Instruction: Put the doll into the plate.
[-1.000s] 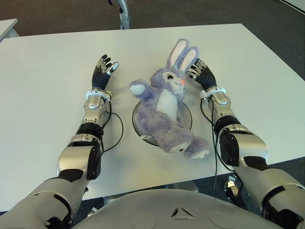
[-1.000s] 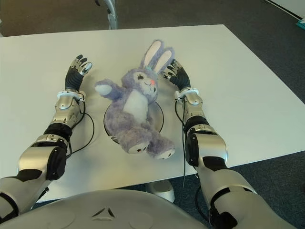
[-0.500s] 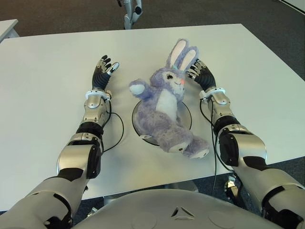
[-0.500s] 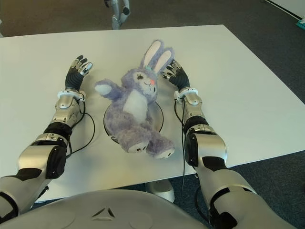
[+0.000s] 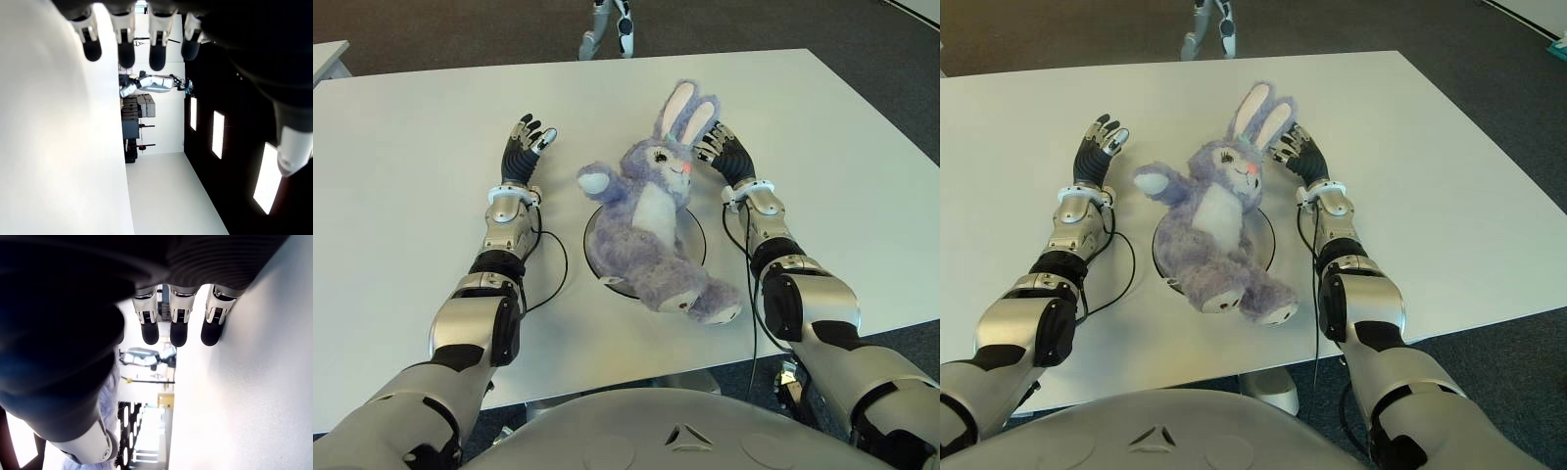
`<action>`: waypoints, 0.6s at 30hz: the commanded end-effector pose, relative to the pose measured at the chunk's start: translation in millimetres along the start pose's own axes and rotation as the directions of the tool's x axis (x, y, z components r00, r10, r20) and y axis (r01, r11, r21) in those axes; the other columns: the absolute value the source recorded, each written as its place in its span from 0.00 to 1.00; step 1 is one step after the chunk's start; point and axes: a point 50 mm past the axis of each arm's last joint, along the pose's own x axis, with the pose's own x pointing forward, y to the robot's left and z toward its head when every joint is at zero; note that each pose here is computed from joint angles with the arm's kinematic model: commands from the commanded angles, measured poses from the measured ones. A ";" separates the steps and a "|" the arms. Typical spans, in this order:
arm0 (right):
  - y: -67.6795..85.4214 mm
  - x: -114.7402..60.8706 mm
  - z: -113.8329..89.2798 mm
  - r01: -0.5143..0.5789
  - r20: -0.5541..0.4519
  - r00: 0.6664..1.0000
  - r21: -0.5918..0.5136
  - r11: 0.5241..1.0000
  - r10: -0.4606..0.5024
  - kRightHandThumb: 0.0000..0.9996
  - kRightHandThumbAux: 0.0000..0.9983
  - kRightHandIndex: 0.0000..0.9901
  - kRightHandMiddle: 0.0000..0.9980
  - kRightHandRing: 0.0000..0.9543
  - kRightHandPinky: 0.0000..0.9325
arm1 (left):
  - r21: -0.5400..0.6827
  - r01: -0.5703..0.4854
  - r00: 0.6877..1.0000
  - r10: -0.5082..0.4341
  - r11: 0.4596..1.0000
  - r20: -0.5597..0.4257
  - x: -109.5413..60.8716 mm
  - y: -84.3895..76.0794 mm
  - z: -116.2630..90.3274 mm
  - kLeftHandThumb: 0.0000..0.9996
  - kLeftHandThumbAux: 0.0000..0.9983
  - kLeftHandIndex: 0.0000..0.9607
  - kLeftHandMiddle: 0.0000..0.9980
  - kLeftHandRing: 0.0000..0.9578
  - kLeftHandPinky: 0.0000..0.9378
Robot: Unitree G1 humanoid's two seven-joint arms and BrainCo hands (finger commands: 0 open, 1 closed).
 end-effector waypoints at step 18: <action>17.6 -27.3 -58.9 -0.004 -0.227 0.974 0.081 0.997 0.022 0.32 0.83 0.04 0.06 0.06 0.09 | -0.028 -0.013 0.977 0.007 1.000 -0.215 -29.5 1.8 -52.1 0.00 0.54 0.02 0.11 0.10 0.05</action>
